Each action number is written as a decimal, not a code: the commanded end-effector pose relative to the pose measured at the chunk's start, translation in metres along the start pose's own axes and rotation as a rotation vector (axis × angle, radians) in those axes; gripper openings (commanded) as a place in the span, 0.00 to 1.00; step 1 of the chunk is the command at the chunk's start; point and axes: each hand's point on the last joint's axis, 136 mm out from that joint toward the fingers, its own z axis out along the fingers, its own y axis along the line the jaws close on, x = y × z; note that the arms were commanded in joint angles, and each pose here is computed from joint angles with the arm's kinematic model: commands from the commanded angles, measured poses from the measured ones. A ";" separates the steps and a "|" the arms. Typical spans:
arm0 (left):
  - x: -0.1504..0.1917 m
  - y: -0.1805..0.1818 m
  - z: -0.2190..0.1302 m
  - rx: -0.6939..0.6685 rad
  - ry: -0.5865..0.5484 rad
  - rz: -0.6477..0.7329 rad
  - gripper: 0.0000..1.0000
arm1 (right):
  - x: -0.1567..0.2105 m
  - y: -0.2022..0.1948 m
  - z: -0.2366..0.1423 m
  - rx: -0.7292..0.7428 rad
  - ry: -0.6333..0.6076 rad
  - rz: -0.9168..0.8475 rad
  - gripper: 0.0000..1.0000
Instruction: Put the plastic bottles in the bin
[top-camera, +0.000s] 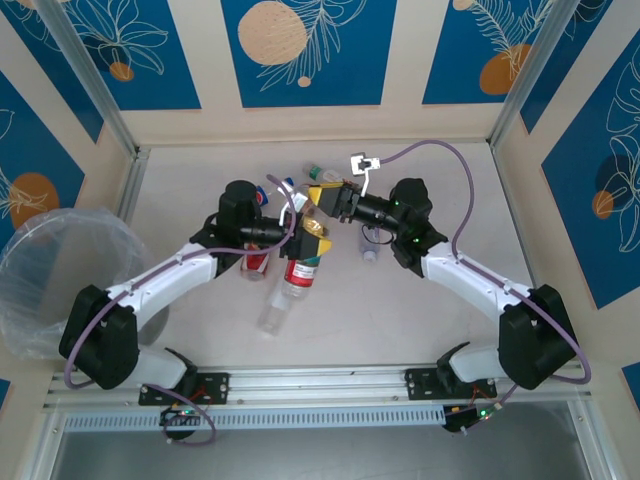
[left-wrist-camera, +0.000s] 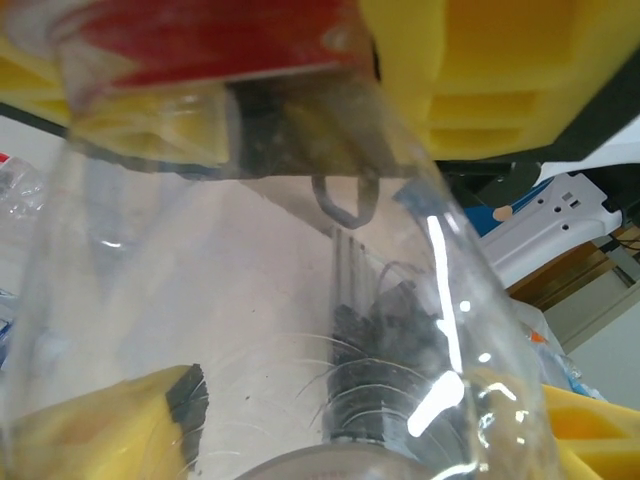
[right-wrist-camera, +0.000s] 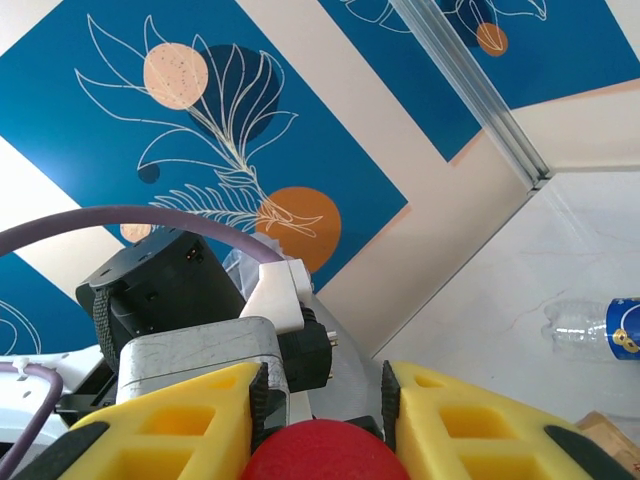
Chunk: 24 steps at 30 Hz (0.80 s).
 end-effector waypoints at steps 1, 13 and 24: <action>-0.009 -0.005 0.001 -0.020 0.001 0.057 0.62 | -0.010 0.013 -0.004 0.000 -0.010 -0.060 0.00; -0.013 0.005 0.000 -0.085 -0.014 0.059 0.56 | -0.010 0.008 -0.003 0.034 0.010 -0.043 0.49; -0.020 0.037 -0.011 -0.277 -0.033 0.017 0.56 | -0.027 -0.013 -0.027 0.268 -0.050 -0.068 0.99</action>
